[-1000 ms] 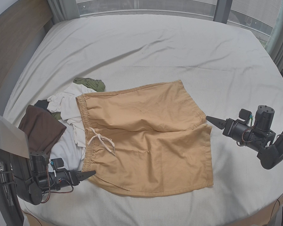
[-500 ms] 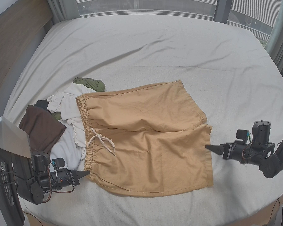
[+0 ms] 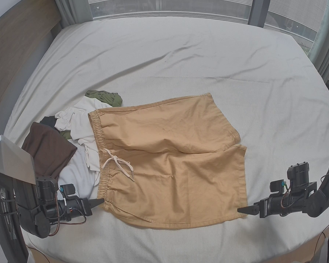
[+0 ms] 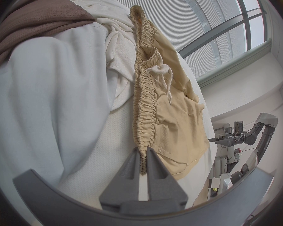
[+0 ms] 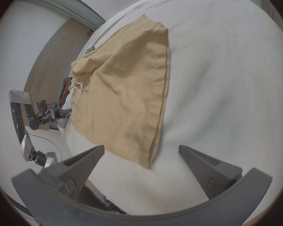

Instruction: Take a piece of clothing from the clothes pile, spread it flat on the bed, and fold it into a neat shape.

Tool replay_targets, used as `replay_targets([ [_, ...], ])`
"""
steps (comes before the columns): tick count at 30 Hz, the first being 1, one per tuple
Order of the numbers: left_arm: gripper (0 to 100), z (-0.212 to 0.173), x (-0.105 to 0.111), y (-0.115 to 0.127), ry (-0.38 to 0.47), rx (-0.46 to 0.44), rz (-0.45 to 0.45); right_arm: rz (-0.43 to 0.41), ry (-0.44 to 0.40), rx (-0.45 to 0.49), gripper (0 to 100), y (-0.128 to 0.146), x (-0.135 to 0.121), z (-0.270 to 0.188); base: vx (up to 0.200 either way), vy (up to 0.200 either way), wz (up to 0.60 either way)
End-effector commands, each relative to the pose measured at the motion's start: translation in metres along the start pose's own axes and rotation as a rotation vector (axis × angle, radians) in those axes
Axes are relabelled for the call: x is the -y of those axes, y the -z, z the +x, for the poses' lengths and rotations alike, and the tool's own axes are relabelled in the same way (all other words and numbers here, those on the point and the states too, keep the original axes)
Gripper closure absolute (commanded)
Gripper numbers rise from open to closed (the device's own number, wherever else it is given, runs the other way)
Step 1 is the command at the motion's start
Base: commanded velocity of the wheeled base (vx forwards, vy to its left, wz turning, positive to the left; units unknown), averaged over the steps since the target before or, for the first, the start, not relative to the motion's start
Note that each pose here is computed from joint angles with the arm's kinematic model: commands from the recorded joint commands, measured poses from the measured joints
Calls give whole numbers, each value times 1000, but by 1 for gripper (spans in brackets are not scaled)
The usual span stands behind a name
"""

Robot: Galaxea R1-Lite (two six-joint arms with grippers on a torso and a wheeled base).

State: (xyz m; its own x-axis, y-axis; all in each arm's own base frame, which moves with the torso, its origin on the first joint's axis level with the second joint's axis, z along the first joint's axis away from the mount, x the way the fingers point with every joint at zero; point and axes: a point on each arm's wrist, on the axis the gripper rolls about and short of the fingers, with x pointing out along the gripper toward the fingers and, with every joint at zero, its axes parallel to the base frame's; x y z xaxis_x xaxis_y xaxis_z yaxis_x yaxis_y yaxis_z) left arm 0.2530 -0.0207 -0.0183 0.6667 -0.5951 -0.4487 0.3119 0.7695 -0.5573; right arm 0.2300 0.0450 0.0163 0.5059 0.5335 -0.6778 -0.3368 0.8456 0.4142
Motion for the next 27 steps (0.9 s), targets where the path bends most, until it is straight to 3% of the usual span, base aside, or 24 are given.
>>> replay_targets([
  [1,100,-1,1,0,1,1,1,28,-4,-60,0,9,5,13,0,0,0],
  [11,100,-1,1,0,2,2,3,71,-56,-84,0,10,-5,19,0,0,0],
  [12,100,-1,1,0,2,1,2,68,-57,-82,100,9,-5,19,0,0,0],
  [27,100,-4,3,-2,8,8,4,71,-41,-69,100,7,-3,18,0,0,0],
])
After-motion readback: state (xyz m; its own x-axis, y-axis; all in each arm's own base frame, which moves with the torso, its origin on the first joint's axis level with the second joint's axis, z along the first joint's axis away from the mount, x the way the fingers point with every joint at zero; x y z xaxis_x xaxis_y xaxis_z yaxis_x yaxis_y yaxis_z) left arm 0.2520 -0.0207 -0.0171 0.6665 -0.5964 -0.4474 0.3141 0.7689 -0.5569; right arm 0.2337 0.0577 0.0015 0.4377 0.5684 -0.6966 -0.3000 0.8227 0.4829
